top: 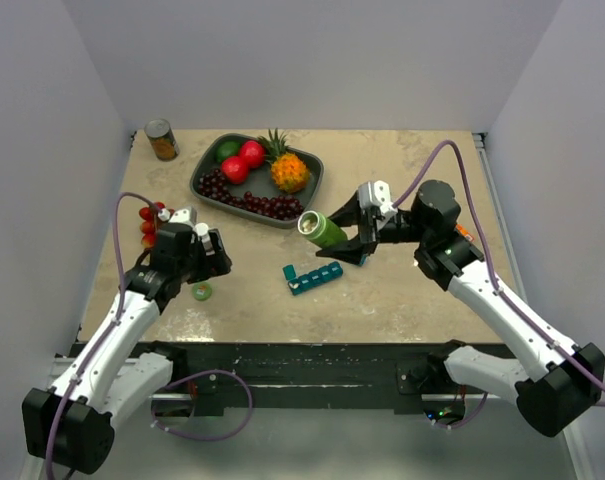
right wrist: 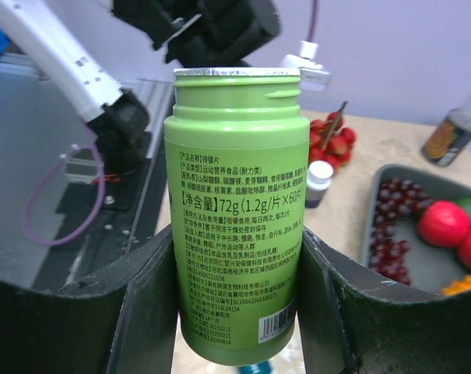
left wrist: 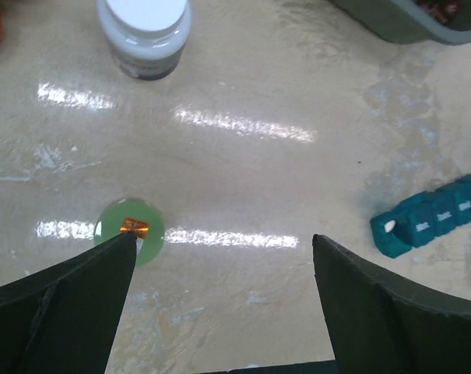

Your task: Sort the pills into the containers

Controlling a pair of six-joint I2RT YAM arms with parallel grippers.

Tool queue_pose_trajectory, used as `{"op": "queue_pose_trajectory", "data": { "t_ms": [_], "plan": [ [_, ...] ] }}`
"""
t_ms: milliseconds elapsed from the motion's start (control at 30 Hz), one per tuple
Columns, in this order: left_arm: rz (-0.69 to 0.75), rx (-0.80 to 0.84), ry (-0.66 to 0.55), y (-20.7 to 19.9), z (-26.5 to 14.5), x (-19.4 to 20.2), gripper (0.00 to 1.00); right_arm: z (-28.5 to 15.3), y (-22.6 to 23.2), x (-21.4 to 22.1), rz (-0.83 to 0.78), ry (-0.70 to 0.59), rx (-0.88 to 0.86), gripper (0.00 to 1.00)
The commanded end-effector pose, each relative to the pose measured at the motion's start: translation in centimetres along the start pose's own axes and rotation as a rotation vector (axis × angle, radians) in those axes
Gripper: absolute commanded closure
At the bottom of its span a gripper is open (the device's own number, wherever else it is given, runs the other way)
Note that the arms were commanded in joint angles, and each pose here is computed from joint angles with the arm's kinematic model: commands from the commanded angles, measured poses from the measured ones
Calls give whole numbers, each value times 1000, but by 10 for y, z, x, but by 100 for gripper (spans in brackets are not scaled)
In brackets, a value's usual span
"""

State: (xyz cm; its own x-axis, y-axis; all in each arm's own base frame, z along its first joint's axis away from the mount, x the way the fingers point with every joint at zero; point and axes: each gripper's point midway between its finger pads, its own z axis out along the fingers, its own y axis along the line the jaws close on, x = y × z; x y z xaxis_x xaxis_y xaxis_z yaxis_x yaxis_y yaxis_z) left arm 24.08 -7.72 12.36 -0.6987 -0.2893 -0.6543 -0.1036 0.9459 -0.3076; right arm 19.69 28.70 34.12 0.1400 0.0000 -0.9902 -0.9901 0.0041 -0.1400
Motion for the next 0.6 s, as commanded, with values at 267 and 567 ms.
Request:
{"op": "queue_pose_trajectory", "data": {
  "t_ms": [267,567],
  "plan": [
    [-88,-346,176,52,33,31,2,-10,17,-8,-59,-87,-78,100],
    [-129,-413,160,67,40,36,11,-12,9,2,-35,-64,-64,100]
  ]
}}
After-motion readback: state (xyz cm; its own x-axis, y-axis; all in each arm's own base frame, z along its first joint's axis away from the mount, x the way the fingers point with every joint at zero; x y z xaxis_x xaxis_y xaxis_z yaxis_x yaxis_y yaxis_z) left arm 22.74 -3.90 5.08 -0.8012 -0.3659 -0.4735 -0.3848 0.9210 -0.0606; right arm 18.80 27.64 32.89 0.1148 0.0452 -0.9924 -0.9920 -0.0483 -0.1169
